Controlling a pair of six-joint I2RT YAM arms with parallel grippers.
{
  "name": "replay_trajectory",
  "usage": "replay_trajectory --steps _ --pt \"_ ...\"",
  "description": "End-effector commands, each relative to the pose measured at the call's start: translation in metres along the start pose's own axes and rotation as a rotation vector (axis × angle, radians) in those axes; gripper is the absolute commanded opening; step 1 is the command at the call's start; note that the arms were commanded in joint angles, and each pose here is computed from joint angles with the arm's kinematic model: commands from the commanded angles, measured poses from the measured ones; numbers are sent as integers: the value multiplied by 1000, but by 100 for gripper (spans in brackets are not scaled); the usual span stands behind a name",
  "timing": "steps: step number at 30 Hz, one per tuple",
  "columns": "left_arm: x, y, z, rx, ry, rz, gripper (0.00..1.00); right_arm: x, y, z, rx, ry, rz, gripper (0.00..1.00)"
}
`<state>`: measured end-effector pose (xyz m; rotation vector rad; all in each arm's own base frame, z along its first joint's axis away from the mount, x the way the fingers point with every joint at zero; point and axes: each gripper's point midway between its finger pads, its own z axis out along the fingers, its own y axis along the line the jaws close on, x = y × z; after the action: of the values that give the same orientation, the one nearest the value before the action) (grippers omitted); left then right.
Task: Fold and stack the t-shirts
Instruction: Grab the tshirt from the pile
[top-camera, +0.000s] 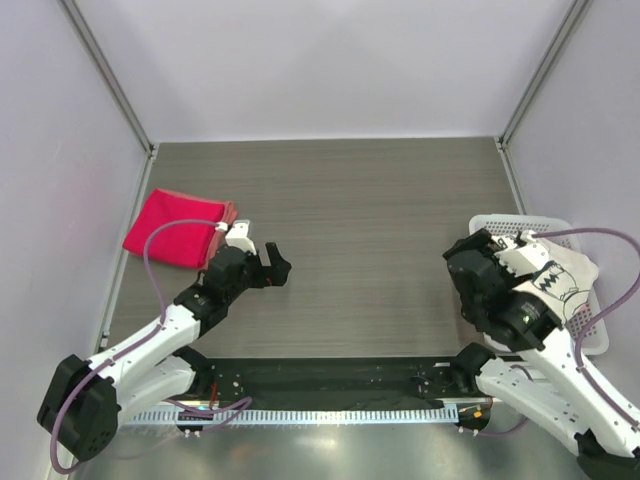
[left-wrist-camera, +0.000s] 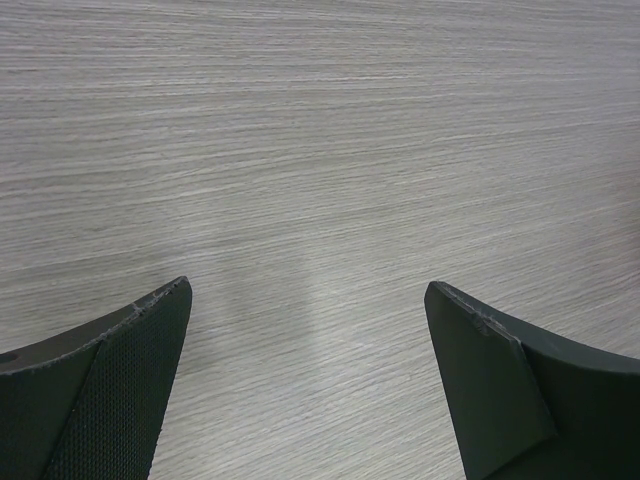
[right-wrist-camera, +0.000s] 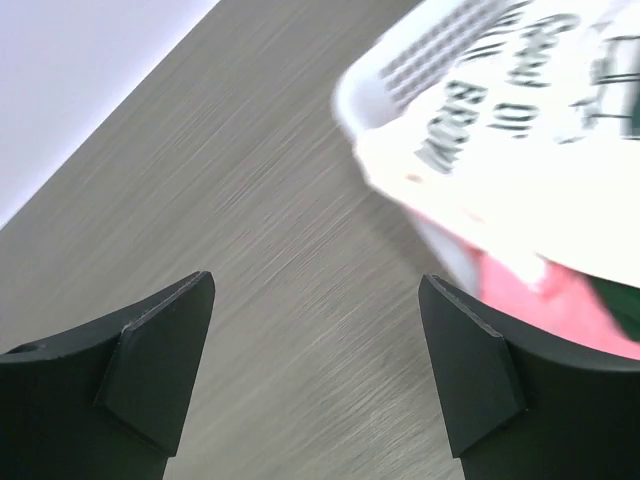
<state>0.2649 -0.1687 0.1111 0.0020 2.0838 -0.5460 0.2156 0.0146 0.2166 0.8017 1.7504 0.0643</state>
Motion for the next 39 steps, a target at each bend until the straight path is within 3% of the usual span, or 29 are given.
replay_trajectory --steps 1,7,8,9,11,12,14,17,20,29,30,33,34,36,39 --pt "-12 -6 1 21 -41 7 99 -44 -50 -7 309 -192 -44 89" --pt "-11 -5 0 19 -37 8 100 -69 -31 -7 324 -216 -54 86" --pt "-11 -5 0 20 -36 9 100 -70 -27 -5 330 -188 -143 84" --pt "-11 -6 0 22 -35 7 100 -70 -16 4 319 -162 -94 85" --pt "-11 -5 0 21 -34 7 99 -65 -6 26 327 -91 -159 84" --pt "-10 -5 1 21 -31 7 100 -49 0 36 288 24 -159 84" --pt "-10 -6 1 23 -28 8 100 -56 -30 56 391 65 -93 81" --pt "-8 -4 1 16 -25 8 100 -59 -35 80 303 117 -3 80" --pt "-9 -5 2 15 -27 8 99 -42 -35 101 245 249 29 80" --pt "-9 -4 3 7 -21 12 99 -14 -32 140 174 346 62 75" --pt "-10 -4 3 8 -22 11 99 -10 -31 142 165 360 65 72" --pt "-8 -4 3 7 -17 13 99 1 -33 148 161 379 87 33" --pt "-10 -4 3 7 -21 13 100 3 -35 148 167 379 93 12" --pt "-9 -4 2 7 -21 14 100 -1 -34 146 162 362 97 3" --pt "-10 -3 2 4 -24 13 99 -30 -29 132 156 275 87 1"
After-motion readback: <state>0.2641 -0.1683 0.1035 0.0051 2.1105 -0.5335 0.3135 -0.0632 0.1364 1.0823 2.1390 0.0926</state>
